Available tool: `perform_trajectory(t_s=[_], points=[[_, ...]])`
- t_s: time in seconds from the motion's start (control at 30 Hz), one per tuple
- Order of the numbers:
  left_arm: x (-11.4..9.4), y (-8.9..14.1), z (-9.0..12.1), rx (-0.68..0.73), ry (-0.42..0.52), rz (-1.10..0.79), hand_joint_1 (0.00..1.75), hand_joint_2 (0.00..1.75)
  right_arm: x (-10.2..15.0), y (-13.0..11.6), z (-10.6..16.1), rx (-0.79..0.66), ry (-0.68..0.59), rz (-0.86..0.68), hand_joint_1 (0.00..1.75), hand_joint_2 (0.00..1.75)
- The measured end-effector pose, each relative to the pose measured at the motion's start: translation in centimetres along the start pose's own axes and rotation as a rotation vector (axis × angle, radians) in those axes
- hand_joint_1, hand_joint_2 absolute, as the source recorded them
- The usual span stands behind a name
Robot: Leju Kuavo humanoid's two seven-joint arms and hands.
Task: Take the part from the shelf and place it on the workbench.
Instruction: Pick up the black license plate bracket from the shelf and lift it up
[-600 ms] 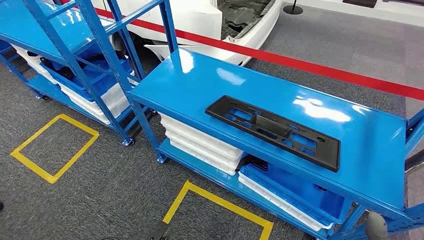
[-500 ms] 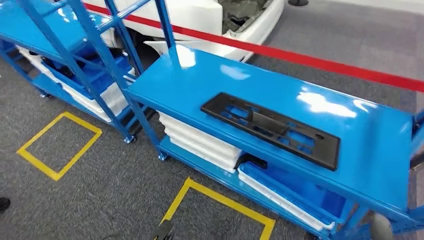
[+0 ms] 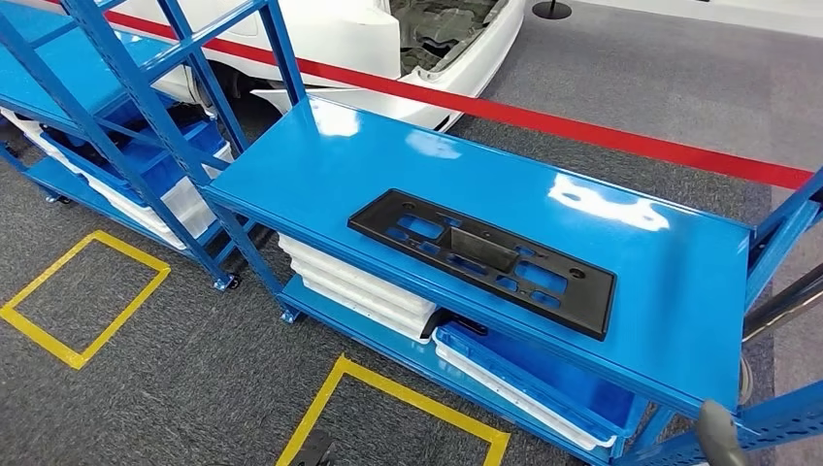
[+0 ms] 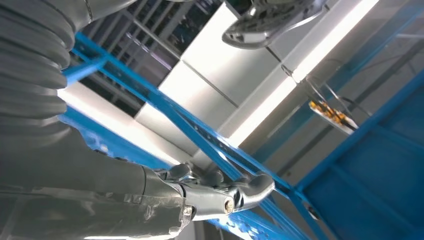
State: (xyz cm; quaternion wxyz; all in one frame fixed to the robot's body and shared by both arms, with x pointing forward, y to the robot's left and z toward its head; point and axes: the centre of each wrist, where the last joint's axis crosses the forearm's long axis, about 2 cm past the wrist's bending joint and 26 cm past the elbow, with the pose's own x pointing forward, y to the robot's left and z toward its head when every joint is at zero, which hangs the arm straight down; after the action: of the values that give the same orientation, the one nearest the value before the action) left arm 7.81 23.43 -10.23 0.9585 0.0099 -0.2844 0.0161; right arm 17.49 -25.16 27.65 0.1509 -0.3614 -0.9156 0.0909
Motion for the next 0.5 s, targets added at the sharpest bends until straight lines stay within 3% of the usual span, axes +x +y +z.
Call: perform_trajectory(t_s=[0.33,0.5], points=[[-0.06,-0.26,0.06,-0.007,0.001,0.003,0.0,0.0,0.01,-0.02,0.01,0.001,0.01,-0.003,0.0,1.75],[-0.01,-0.32,0.05,-0.01,0.001,0.006,0.0,0.0,-0.15,0.08,0.07,0.064,0.107,-0.028,0.0,1.75]])
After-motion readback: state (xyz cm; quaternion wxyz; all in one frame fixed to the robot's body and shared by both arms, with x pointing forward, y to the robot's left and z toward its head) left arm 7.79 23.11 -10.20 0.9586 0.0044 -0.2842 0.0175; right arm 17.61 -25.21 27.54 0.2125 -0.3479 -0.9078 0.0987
